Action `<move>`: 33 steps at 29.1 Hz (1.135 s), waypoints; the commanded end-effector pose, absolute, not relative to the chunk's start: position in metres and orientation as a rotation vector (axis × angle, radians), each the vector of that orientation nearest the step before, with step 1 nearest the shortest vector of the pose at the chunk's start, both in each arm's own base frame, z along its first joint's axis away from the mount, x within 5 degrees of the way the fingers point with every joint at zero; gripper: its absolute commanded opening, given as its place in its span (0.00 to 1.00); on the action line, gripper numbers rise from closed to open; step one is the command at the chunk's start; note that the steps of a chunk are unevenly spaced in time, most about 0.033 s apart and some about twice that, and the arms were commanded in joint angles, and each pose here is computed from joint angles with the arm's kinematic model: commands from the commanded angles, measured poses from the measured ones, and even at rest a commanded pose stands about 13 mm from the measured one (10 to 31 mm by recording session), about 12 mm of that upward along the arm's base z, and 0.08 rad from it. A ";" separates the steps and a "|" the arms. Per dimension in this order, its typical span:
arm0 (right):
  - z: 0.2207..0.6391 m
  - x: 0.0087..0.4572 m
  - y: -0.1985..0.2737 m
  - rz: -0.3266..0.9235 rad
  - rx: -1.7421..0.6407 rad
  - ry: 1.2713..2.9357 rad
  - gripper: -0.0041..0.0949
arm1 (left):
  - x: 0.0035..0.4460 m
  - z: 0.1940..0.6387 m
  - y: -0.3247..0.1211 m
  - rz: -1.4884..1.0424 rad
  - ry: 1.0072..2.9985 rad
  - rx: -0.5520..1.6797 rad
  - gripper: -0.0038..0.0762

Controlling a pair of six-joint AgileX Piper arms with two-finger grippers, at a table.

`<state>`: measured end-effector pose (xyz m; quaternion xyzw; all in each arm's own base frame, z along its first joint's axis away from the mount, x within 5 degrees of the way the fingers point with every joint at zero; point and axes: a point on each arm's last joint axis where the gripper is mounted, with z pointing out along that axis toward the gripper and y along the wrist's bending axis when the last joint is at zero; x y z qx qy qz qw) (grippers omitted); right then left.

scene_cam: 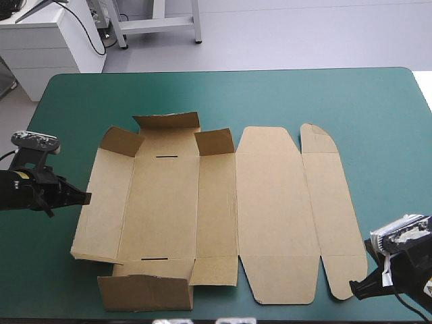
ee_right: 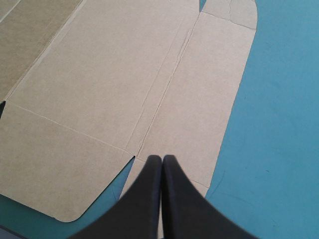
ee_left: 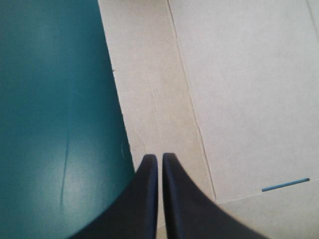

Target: Fold the box

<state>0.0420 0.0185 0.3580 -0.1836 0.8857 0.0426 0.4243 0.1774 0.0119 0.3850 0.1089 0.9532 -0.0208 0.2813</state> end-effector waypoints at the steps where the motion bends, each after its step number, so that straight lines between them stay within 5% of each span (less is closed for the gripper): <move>1: 0.367 0.046 0.018 0.093 -0.439 2.152 0.02 | 0.172 0.397 0.027 -0.172 2.494 0.191 0.07; 15: 0.367 0.046 0.018 0.088 -0.443 2.148 0.02 | 0.190 0.372 0.073 -0.135 2.628 -0.089 0.10; 19: 0.367 0.046 0.018 0.088 -0.443 2.148 0.02 | 0.206 0.357 0.080 -0.198 2.682 -0.114 0.29; 25: 0.367 0.046 0.018 0.088 -0.443 2.148 0.02 | 0.221 0.341 0.084 -0.315 2.721 -0.236 0.73; 33: 0.367 0.046 0.018 0.080 -0.458 2.144 0.02 | 0.231 0.300 0.077 -0.584 2.766 -0.210 0.76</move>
